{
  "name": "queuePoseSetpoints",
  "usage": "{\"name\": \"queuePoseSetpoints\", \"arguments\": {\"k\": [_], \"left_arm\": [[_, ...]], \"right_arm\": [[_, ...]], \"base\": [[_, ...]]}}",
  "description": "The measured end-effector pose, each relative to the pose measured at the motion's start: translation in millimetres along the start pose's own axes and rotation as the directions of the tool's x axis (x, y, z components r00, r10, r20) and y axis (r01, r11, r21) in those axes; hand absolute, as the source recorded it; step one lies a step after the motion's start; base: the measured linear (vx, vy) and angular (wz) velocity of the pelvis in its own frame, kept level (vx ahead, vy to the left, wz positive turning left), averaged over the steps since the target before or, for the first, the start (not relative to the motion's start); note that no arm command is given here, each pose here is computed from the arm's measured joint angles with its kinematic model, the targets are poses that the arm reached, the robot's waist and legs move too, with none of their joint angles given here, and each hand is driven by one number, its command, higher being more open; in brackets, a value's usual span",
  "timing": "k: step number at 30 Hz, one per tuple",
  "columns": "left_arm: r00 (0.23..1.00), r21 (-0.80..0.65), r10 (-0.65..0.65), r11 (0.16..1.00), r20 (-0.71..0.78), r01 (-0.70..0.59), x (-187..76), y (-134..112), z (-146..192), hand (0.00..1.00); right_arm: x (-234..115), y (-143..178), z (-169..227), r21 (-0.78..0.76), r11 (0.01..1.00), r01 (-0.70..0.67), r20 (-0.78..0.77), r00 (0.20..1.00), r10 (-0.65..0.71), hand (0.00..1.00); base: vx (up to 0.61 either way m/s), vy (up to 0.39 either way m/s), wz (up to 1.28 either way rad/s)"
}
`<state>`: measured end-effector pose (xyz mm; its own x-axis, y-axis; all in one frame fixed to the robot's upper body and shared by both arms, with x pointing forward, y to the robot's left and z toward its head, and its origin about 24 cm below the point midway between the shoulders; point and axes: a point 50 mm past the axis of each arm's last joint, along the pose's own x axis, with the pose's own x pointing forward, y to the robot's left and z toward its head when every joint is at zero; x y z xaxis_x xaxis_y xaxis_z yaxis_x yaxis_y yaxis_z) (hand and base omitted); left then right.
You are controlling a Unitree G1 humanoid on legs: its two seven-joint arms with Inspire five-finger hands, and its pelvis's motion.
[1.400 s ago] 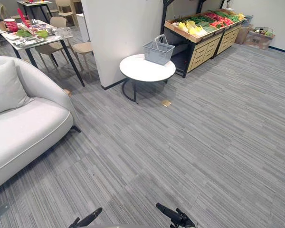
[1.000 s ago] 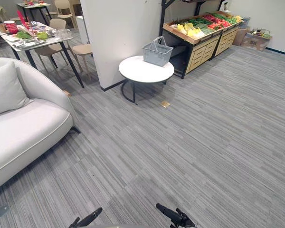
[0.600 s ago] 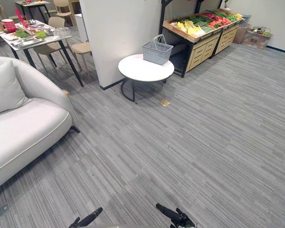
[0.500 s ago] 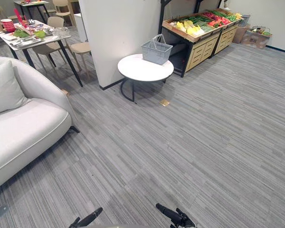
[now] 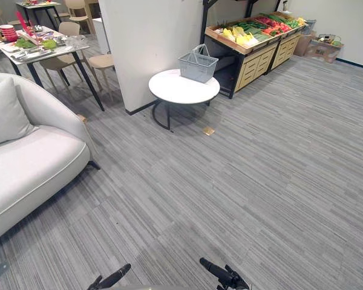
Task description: Pick vegetable in the basket
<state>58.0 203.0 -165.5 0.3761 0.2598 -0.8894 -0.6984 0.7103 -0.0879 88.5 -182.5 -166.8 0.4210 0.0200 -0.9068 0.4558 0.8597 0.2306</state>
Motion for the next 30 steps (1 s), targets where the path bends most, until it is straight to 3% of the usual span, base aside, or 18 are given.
{"name": "queuePoseSetpoints", "arguments": {"k": [13, 22, 30], "left_arm": [[1.000, 0.000, -0.012, 1.000, 0.009, 0.012, 0.5, -1.7, 1.7, 1.00], [0.999, 0.002, -0.025, 1.000, 0.033, 0.025, 1.5, -2.3, 9.2, 1.00], [0.999, -0.040, 0.037, 0.999, -0.017, -0.037, -0.4, 13.0, 3.5, 1.00]], "right_arm": [[0.1, 0.1, 1.2, -0.001, 1.000, -0.002, 0.004, 1.000, 0.002, 1.00], [-1.9, 2.0, 16.4, 0.052, 0.998, -0.040, 0.105, 0.994, 0.035, 1.00], [-6.6, -11.1, 19.1, 0.222, 0.975, -0.020, 0.179, 0.984, -0.020, 1.00]], "base": [[-0.02, -0.013, -0.09], [-0.06, 0.061, 0.00], [0.06, 0.002, 0.08]]}}
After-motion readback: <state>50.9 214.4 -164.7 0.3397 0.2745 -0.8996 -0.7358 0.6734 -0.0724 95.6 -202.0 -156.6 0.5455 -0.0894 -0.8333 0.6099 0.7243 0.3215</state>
